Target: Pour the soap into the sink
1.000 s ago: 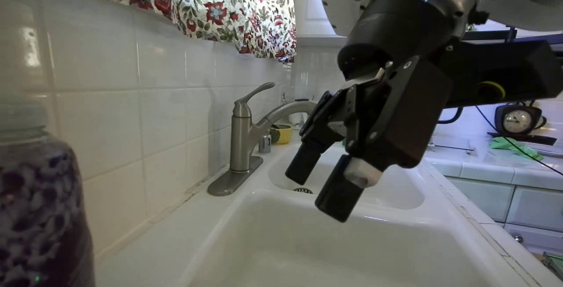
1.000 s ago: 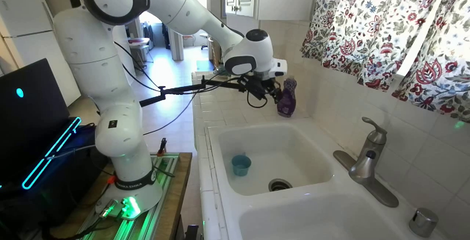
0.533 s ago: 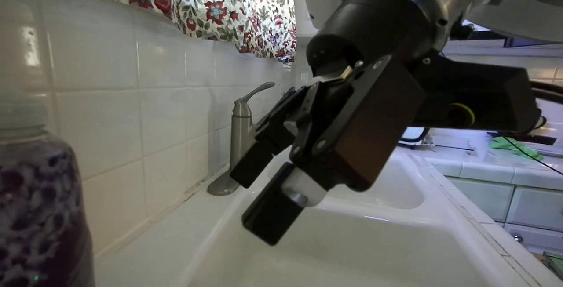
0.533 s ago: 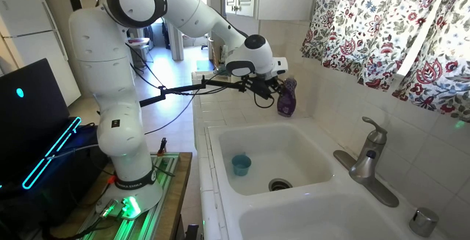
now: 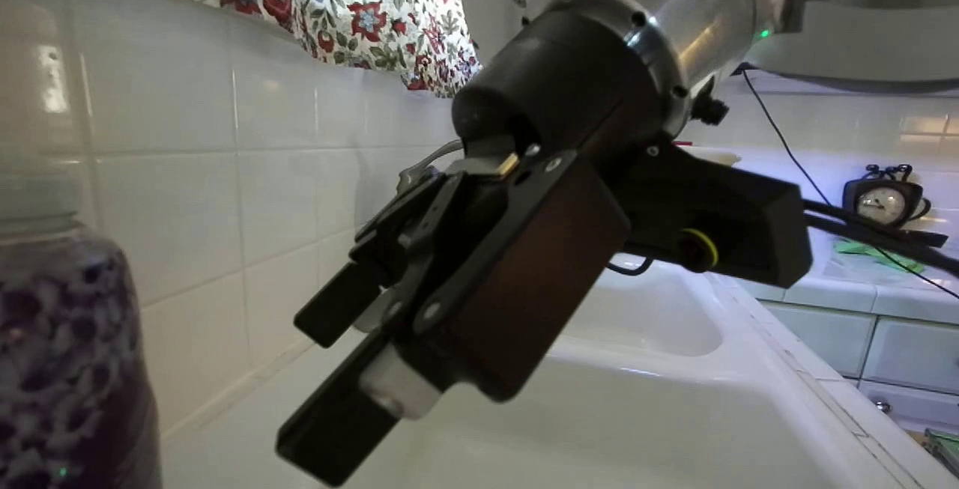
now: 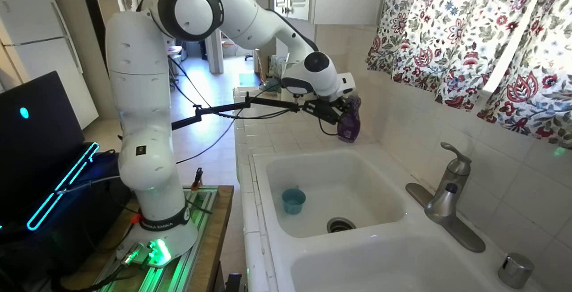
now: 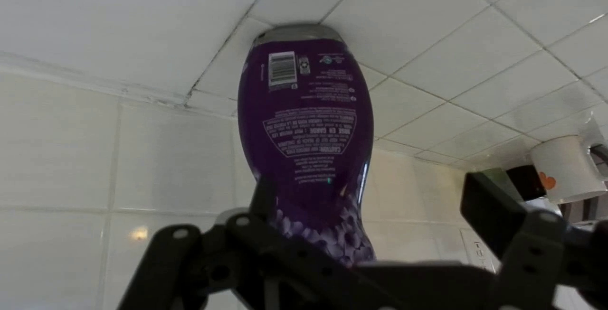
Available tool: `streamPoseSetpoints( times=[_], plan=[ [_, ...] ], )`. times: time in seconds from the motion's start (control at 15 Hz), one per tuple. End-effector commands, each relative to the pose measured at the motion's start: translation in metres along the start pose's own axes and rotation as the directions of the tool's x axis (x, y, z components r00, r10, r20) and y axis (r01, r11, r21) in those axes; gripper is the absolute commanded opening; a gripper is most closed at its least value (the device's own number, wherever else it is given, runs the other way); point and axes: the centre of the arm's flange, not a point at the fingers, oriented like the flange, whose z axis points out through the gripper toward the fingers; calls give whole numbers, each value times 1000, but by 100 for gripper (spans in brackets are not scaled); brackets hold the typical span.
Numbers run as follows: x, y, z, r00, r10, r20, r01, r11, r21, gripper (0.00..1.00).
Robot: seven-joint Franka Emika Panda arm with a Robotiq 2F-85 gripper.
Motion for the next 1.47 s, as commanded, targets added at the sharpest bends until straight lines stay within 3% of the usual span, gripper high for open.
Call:
streamPoseSetpoints(
  times=[0.0,0.27,0.33,0.8,1.4],
  plan=[
    [-6,17,25,999,-34,-39,34,999,-11,100],
    [-4,24,40,997,-40,-67,41,999,14,100],
    [-3,19,23,999,-37,-29,37,999,1,100],
    [-4,20,25,999,-39,-29,39,999,1,100],
    [19,14,42,992,-84,-99,83,996,-7,100]
  ],
)
